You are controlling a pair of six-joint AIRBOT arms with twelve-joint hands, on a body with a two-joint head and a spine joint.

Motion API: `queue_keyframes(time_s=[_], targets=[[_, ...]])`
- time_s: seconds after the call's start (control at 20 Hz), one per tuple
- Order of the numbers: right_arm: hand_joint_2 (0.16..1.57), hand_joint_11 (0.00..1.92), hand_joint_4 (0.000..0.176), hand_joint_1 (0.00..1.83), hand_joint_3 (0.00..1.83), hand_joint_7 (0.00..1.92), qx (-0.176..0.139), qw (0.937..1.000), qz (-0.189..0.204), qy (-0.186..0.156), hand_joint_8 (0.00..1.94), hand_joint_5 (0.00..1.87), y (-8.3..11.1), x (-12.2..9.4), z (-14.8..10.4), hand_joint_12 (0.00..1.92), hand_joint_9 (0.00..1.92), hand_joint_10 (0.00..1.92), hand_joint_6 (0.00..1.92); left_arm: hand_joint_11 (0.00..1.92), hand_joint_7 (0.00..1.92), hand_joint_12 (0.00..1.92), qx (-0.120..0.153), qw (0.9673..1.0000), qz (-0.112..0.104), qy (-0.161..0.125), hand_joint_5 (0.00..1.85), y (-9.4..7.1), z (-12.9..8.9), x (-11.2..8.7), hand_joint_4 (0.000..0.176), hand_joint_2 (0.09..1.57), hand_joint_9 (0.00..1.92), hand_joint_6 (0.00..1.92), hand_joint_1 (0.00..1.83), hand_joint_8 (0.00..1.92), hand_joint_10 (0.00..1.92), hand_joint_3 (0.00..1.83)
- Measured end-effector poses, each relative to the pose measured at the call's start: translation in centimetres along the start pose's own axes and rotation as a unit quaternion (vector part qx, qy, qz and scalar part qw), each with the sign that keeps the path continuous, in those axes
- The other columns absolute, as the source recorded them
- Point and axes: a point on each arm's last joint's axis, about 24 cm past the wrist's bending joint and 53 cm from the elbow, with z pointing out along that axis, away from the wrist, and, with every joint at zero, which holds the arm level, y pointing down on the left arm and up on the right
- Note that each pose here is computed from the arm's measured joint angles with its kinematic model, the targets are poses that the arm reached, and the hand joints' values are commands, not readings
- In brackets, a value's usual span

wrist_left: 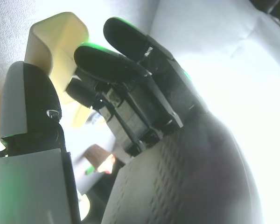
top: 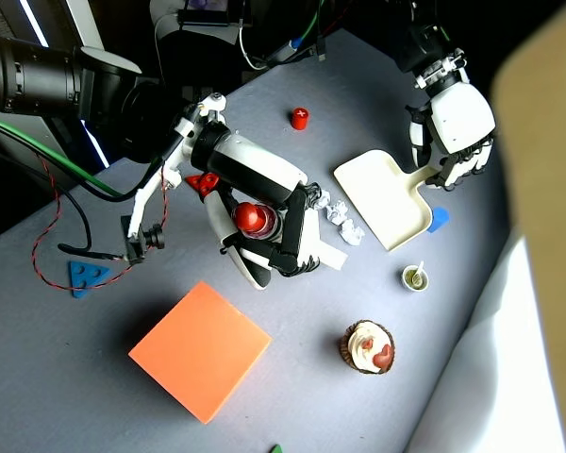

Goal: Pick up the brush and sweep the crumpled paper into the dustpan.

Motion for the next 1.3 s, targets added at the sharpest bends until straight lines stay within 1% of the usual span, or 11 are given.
queue_keyframes(time_s=[0.15, 0.3, 0.5, 0.6, 0.65, 0.75, 0.95, 1.05, 1.1, 1.15, 1.3], targets=[[1.19, 1.18, 0.176, 1.61, 0.0, 1.07, -0.003, 0.9995, -0.026, 0.016, 1.94, 1.02, 0.2, -0.3, -0.2, 1.92, 1.18, 1.92, 1.92, 0.75, 1.13, 1.1, 0.003, 1.0, -0.001, 0.002, 1.04, -0.2, 0.0, 0.3, 0.0, 1.07, 0.98, 0.79, 1.39, 0.63, 1.17, 0.0], [1.18, 1.21, 0.176, 1.62, 0.0, 1.04, -0.011, 0.9993, -0.02, 0.029, 1.94, 1.02, 0.2, -1.3, -0.6, 1.92, 1.16, 1.92, 1.92, 0.77, 1.16, 1.08, 0.004, 1.0, -0.002, 0.002, 1.04, -0.4, 0.0, 0.4, 0.0, 1.06, 0.99, 0.78, 1.39, 0.57, 1.15, 0.0], [1.19, 1.18, 0.176, 1.61, 0.0, 1.05, -0.013, 0.9987, -0.034, 0.037, 1.94, 1.01, 0.1, -2.2, -0.8, 1.92, 1.16, 1.92, 1.92, 0.76, 1.14, 1.05, 0.006, 1.0, 0.0, -0.001, 1.04, -0.4, 0.0, 0.2, 0.0, 1.06, 0.99, 0.78, 1.39, 0.62, 1.15, 0.0], [1.19, 1.2, 0.176, 1.62, 0.0, 1.07, -0.013, 0.998, -0.018, 0.06, 1.94, 1.01, 0.0, -1.6, -0.8, 1.92, 1.18, 1.92, 1.92, 0.78, 1.15, 1.03, 0.006, 1.0, 0.0, -0.002, 1.04, -0.5, 0.0, 0.2, 0.0, 1.06, 1.0, 0.79, 1.39, 0.6, 1.13, 0.0], [1.19, 1.15, 0.176, 1.63, 0.0, 1.08, -0.011, 0.9973, -0.015, 0.072, 1.94, 1.01, -0.1, -1.1, -0.8, 1.92, 1.2, 1.92, 1.92, 0.78, 1.15, 1.04, 0.006, 1.0, 0.001, -0.002, 1.06, -0.5, 0.0, 0.2, 0.0, 1.06, 1.0, 0.77, 1.39, 0.59, 1.14, 0.0], [1.2, 1.15, 0.176, 1.63, 0.0, 1.07, -0.009, 0.9962, -0.012, 0.086, 1.94, 1.01, -0.2, -0.4, -1.0, 1.92, 1.18, 1.92, 1.92, 0.78, 1.16, 1.04, 0.007, 1.0, 0.001, -0.004, 1.05, -0.5, -0.1, 0.1, 0.0, 1.06, 1.0, 0.77, 1.39, 0.59, 1.13, 0.0], [1.2, 1.17, 0.176, 1.61, 0.0, 1.05, -0.006, 0.9955, 0.0, 0.095, 1.94, 1.01, 0.7, -0.6, -0.6, 1.92, 1.17, 1.92, 1.92, 0.79, 1.16, 1.01, 0.009, 0.9999, 0.002, -0.006, 1.06, -0.6, -0.1, 0.0, 0.0, 1.06, 1.0, 0.77, 1.39, 0.56, 1.13, 0.0], [1.2, 1.08, 0.176, 1.62, 0.0, 1.08, -0.007, 0.9948, 0.009, 0.101, 1.94, 1.01, 1.4, -0.7, -0.2, 1.92, 1.2, 1.92, 1.92, 0.77, 1.17, 1.05, 0.009, 0.9999, 0.002, -0.007, 1.05, -0.6, -0.1, 0.0, 0.0, 1.06, 1.01, 0.78, 1.39, 0.56, 1.12, 0.0], [1.2, 1.08, 0.176, 1.62, 0.0, 1.08, -0.007, 0.9947, 0.011, 0.102, 1.94, 1.01, 1.5, -0.7, -0.1, 1.92, 1.2, 1.92, 1.92, 0.77, 1.17, 1.05, 0.009, 0.9999, 0.002, -0.007, 1.05, -0.6, -0.1, 0.0, 0.0, 1.06, 1.01, 0.78, 1.39, 0.56, 1.12, 0.0], [1.2, 1.1, 0.176, 1.6, 0.0, 1.1, -0.005, 0.9948, 0.011, 0.101, 1.94, 1.02, 1.7, -0.9, 0.1, 1.92, 1.19, 1.92, 1.92, 0.76, 1.18, 1.11, 0.009, 0.9999, 0.002, -0.007, 1.11, -0.6, -0.1, 0.0, 0.0, 1.05, 1.0, 0.67, 1.39, 0.56, 1.12, 0.0], [1.2, 1.13, 0.176, 1.61, 0.0, 1.06, -0.004, 0.9948, 0.013, 0.1, 1.94, 1.02, 2.4, -1.3, 0.5, 1.92, 1.14, 1.92, 1.92, 0.73, 1.13, 1.16, 0.011, 0.9999, 0.002, -0.011, 1.1, -0.8, -0.1, -0.2, 0.0, 1.06, 0.98, 0.69, 1.39, 0.64, 1.16, 0.0]])
